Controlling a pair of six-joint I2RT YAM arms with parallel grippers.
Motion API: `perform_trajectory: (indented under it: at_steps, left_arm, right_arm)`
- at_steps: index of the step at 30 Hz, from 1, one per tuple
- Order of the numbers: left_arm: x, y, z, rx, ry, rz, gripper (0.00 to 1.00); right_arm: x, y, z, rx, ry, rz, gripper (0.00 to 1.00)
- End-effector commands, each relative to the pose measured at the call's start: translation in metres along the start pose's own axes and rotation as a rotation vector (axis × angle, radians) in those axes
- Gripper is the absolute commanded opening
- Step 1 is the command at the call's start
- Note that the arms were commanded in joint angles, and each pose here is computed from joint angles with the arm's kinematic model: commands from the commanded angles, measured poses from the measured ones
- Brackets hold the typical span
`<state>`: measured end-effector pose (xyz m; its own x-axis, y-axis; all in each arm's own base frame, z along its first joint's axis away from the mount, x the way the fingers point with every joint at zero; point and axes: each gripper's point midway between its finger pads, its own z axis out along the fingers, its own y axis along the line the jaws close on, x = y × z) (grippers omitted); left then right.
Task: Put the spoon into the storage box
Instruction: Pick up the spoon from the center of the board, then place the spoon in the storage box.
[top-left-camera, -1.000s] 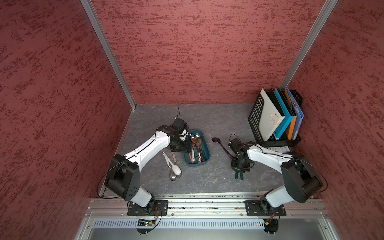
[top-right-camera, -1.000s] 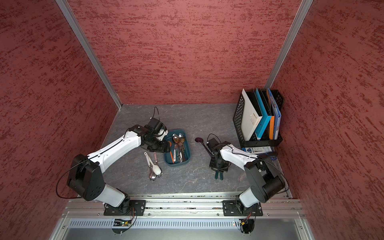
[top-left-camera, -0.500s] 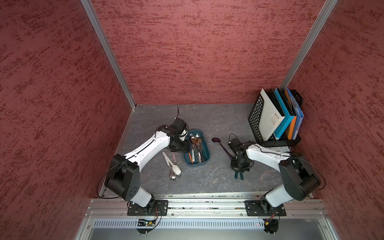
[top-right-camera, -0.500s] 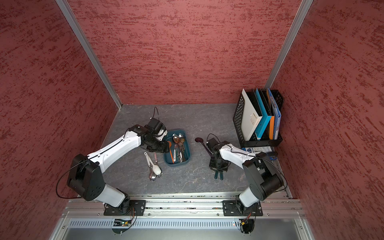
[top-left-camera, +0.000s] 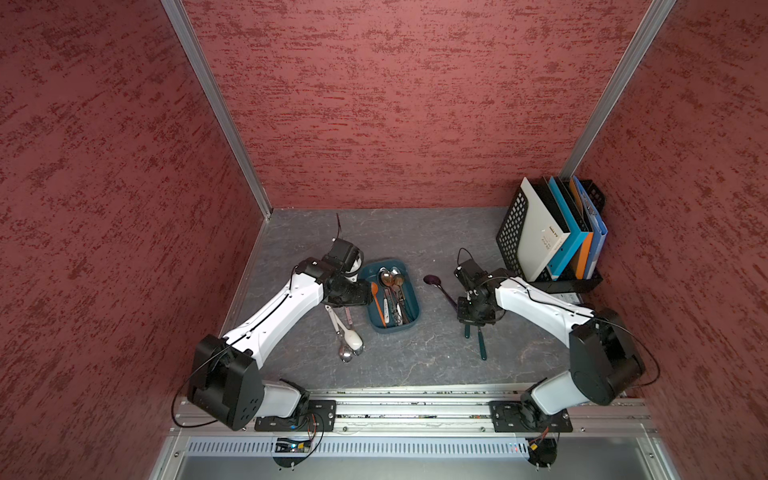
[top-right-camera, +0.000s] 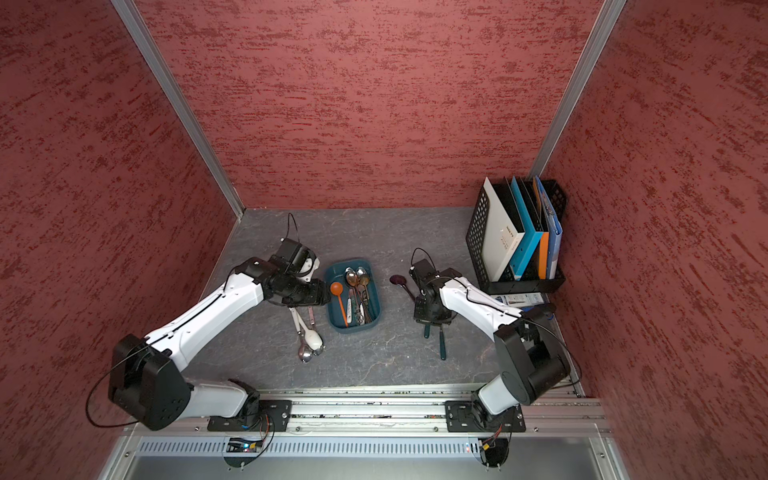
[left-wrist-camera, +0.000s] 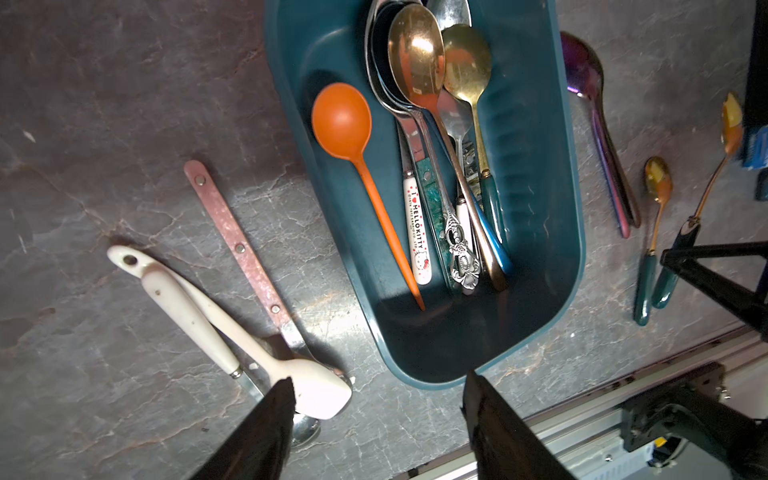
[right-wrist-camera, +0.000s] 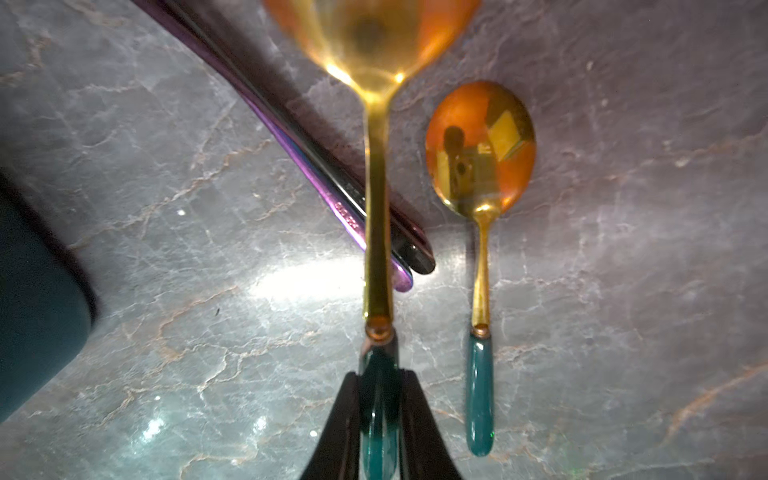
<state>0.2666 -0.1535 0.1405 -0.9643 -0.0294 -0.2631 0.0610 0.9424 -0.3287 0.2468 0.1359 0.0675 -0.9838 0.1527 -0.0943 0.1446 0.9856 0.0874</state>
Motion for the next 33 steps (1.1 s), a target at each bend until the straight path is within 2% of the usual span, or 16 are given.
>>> perform_trajectory:
  at_steps: [1,9,15,20,27,33]
  left_arm:
    - [-0.002,0.000,-0.004,0.095,-0.040,-0.129,0.68]
    - [0.006,0.029,0.003,0.182,-0.067,-0.320,0.68]
    - [0.006,0.041,0.008,0.244,-0.071,-0.404,0.68]
    - [0.001,0.048,0.006,0.344,-0.074,-0.478,0.68]
    - [0.001,0.054,0.006,0.363,-0.063,-0.479,0.68]
    - [0.005,0.056,0.008,0.345,-0.053,-0.456,0.68]
  right_arm:
    - [-0.012,0.003,-0.028,-0.016,-0.052,-0.049,0.09]
    - [-0.046,0.049,-0.067,-0.119,-0.100,-0.156,0.08]
    - [-0.060,0.109,-0.062,-0.187,-0.050,-0.273,0.07]
    - [-0.056,0.149,-0.050,-0.232,0.002,-0.333,0.07]
    - [-0.044,0.188,-0.032,-0.268,0.058,-0.395,0.07]
    - [-0.039,0.199,-0.010,-0.242,0.100,-0.398,0.06]
